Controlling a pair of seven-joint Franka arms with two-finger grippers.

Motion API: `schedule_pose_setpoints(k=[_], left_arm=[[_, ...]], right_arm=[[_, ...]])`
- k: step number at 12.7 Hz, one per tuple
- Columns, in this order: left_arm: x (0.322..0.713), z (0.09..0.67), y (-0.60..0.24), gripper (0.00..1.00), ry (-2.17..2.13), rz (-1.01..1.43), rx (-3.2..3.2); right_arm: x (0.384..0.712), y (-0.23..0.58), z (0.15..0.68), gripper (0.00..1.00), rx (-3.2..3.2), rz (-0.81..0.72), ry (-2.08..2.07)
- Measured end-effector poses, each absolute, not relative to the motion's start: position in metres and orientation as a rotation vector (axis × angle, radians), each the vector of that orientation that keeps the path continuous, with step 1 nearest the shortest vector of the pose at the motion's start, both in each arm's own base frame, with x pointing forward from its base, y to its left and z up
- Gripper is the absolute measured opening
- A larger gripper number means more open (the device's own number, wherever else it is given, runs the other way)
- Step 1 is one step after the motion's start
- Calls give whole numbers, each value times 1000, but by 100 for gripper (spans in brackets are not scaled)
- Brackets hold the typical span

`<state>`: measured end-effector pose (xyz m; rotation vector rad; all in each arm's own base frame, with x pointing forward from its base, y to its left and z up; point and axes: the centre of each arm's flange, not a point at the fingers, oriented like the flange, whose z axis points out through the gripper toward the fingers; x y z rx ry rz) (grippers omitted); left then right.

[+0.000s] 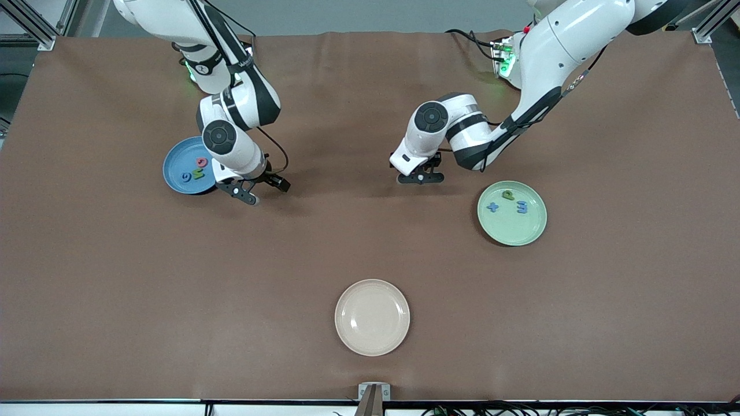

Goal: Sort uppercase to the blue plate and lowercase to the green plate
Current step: 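Grasp the green n with the left gripper while the right gripper grasps B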

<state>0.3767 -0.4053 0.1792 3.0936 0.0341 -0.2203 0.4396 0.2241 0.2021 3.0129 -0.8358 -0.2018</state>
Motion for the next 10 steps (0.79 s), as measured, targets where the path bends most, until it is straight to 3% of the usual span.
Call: schedule_pose_setpoints(k=[4,8,10], left_arm=[[371,169,-409,67,14,-212,3111],[372,171,-411,49,21,-197,3113],[370,171,-413,43,-5,-179,3116]], right_arm=[[435,244,202,93,3018,-129,-927],[427,245,186,92,3028,-84,-926],[423,245,178,86,3026,-79,-918]])
